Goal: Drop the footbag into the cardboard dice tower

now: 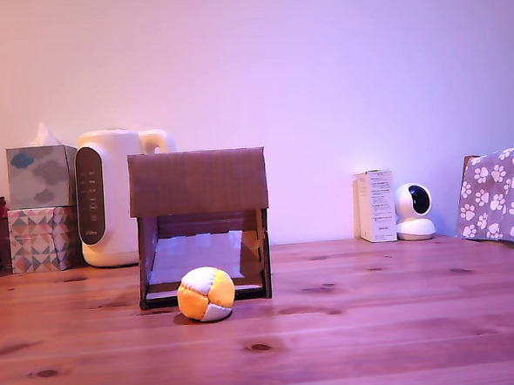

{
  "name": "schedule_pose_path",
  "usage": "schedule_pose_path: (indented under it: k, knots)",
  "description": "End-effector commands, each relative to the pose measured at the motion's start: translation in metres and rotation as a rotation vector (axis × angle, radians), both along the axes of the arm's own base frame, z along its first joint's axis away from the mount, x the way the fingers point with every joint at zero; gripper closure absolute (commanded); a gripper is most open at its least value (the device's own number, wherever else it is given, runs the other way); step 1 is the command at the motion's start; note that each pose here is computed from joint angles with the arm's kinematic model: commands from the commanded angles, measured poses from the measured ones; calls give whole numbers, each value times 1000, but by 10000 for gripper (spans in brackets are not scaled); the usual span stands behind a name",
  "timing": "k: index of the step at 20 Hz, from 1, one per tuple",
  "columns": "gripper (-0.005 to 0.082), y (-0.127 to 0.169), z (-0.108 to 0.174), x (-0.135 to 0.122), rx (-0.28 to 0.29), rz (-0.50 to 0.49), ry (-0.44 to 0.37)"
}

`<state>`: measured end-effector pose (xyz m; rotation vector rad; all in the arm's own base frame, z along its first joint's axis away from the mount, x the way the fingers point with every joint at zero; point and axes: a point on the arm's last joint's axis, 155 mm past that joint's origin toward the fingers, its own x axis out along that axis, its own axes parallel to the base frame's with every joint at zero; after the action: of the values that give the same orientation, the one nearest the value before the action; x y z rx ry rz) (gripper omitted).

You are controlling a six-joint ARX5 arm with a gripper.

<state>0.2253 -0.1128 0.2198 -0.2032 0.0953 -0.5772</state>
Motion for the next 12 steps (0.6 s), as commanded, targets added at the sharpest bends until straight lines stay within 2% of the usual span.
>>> schedule_pose_path:
  k: [1,7,9,12]
  knots:
    - [793,-11,1,0,2,-49,1]
    - [793,-60,-38,0,62,-227,145]
    - [793,-75,-52,2,88,-264,181]
    - [793,-89,-71,11,122,-264,220]
